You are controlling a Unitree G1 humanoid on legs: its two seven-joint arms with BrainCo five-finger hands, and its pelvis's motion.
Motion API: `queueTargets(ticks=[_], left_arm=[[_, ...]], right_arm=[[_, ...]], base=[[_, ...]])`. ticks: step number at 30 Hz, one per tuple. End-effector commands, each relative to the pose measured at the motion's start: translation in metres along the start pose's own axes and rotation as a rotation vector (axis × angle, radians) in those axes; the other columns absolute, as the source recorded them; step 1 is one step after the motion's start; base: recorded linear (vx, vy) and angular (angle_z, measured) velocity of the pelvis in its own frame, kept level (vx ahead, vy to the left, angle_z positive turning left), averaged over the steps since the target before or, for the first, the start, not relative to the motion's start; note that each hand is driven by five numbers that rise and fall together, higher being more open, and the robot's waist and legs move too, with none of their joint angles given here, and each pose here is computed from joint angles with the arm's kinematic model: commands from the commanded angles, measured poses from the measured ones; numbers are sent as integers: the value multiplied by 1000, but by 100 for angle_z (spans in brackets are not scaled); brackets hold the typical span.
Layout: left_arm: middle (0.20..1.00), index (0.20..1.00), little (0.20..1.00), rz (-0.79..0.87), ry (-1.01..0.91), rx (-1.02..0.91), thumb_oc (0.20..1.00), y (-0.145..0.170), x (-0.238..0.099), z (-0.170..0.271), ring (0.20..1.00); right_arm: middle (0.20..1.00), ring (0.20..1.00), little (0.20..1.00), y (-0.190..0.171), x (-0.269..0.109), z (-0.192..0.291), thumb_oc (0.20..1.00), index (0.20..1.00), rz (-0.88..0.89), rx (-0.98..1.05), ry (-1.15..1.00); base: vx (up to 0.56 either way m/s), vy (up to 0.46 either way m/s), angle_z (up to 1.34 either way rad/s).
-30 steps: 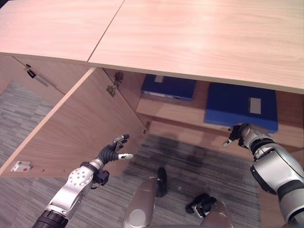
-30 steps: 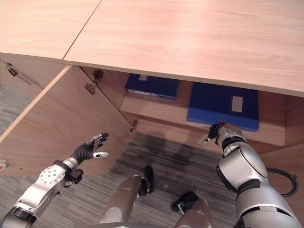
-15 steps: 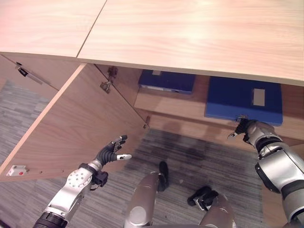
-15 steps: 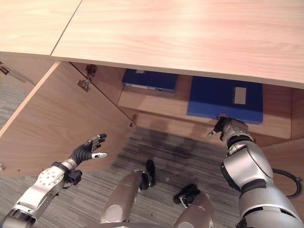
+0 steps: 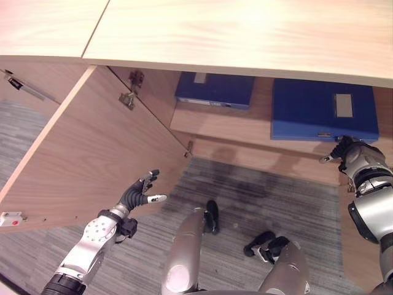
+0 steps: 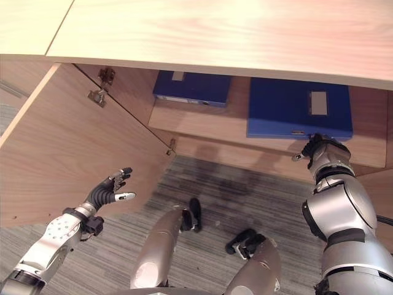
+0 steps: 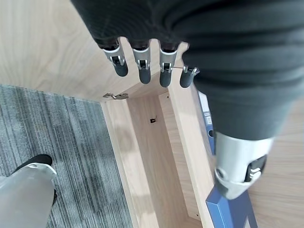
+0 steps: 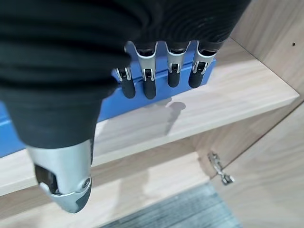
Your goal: Put the empty folder in the office cabinet
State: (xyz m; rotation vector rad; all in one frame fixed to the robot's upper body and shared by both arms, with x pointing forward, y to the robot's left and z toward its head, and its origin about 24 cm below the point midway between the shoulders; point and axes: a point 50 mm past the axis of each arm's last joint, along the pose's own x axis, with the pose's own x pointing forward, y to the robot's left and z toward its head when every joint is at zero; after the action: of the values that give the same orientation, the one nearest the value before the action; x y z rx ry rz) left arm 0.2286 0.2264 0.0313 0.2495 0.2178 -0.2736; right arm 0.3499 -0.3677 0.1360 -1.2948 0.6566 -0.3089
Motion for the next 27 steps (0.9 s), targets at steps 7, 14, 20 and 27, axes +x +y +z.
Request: queueTargets(ticks=[7,14,20,27], left_arm=[[1000,1000,1000,107,-90,19,1000,21,-5,15,1000],[1000,1000,1000,149,-86,9,1000,27,-7,12,1000],[1000,1000,1000,188,-77,10,1000,31,-11,7,1000],[1000,1000,1000,215,-59,20,1000,39,-14,5,1000]], right_arm=[[1000,1000,1000,-55,-5,6,1000,1000,-136,165,-53],[1000,1000,1000,-65,-15,65,1000,1000,-158,172,-301],[1000,1000,1000,-82,-30,101,1000,1000,-228,134,-441],[1000,1000,1000,-97,-34,111,1000,1000,-217,225,-452]], base=[[-5,-36,-5],[16,-27,-4],[34,-18,4],[28,-15,4]])
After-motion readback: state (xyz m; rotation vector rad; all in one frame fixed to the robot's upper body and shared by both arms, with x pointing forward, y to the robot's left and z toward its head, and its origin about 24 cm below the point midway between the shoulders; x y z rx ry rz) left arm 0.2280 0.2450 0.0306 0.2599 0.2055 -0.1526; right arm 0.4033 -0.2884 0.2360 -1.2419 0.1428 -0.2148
